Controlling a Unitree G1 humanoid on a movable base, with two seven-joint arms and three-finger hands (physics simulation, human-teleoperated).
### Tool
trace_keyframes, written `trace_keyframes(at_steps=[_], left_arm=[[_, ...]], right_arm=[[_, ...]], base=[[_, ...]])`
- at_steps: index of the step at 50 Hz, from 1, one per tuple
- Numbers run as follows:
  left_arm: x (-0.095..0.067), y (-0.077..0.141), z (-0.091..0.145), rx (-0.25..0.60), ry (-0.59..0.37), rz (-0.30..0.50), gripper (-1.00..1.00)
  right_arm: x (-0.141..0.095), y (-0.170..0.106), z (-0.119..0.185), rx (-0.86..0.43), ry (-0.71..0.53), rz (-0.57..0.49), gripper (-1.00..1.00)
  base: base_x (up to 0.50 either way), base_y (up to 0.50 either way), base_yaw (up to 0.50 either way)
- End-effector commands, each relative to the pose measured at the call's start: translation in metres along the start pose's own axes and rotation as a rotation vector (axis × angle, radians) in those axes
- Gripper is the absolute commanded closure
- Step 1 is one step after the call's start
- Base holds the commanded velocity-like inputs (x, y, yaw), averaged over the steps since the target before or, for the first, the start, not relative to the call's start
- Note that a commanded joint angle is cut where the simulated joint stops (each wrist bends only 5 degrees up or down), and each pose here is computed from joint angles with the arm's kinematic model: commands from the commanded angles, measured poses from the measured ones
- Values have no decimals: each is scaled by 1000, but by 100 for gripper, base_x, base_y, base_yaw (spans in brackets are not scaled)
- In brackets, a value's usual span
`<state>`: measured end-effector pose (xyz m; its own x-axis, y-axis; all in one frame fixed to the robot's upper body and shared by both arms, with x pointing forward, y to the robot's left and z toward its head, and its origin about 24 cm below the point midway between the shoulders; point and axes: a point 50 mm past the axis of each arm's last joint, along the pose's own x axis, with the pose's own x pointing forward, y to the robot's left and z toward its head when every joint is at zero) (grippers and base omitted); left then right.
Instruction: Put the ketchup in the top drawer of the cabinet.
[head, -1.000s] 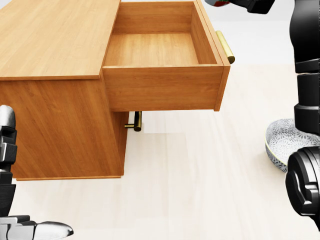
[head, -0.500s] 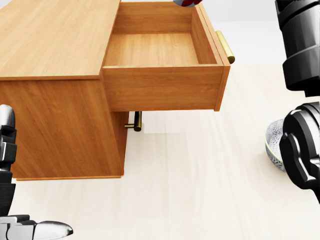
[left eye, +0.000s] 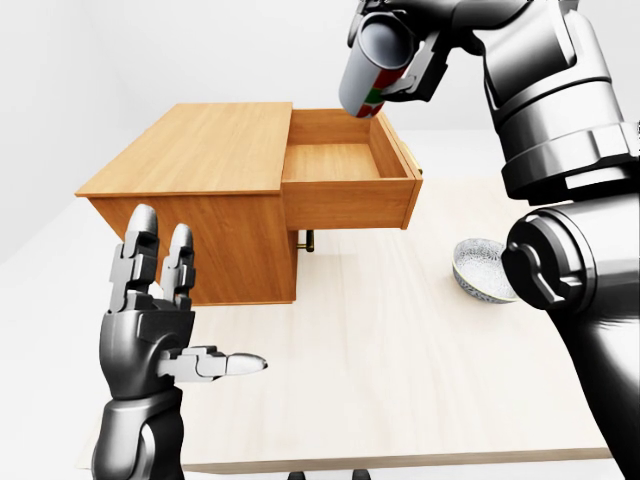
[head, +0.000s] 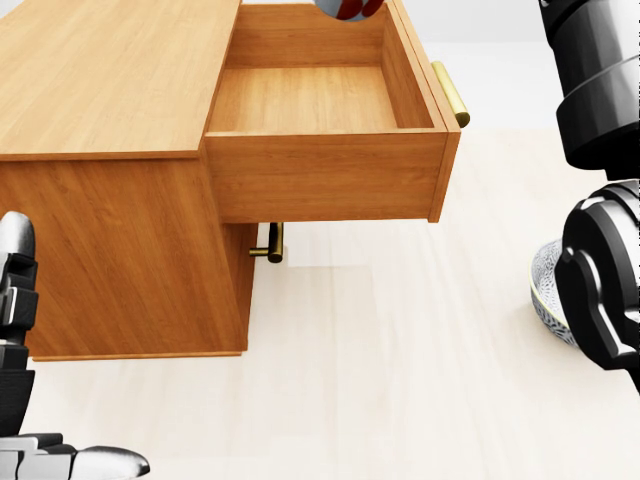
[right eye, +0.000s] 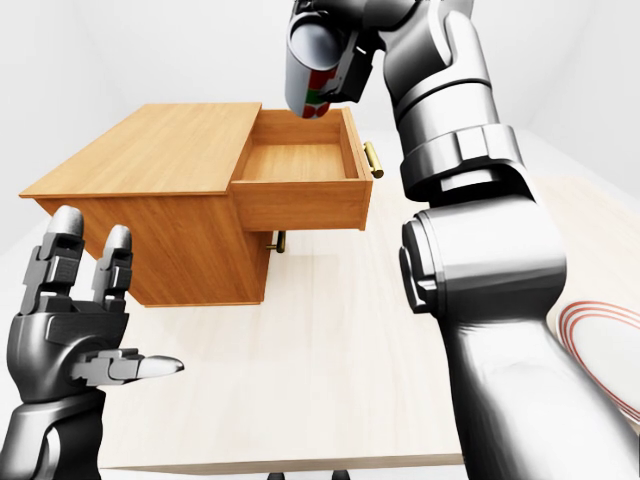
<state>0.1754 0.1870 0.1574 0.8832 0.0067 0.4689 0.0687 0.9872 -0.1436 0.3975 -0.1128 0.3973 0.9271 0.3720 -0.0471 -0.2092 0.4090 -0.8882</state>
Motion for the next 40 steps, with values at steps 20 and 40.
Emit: trace_keyframes(at_steps=[20,40], left_arm=[[0,-1,2,3,-6,-3,-100],[-1,-1,0,1,2,-4,-100]], right_arm=[[8,15,-9,22,21,48,100],[15,32,-13,31,28,94,100]], base=[[0,0,0],[0,0,0]])
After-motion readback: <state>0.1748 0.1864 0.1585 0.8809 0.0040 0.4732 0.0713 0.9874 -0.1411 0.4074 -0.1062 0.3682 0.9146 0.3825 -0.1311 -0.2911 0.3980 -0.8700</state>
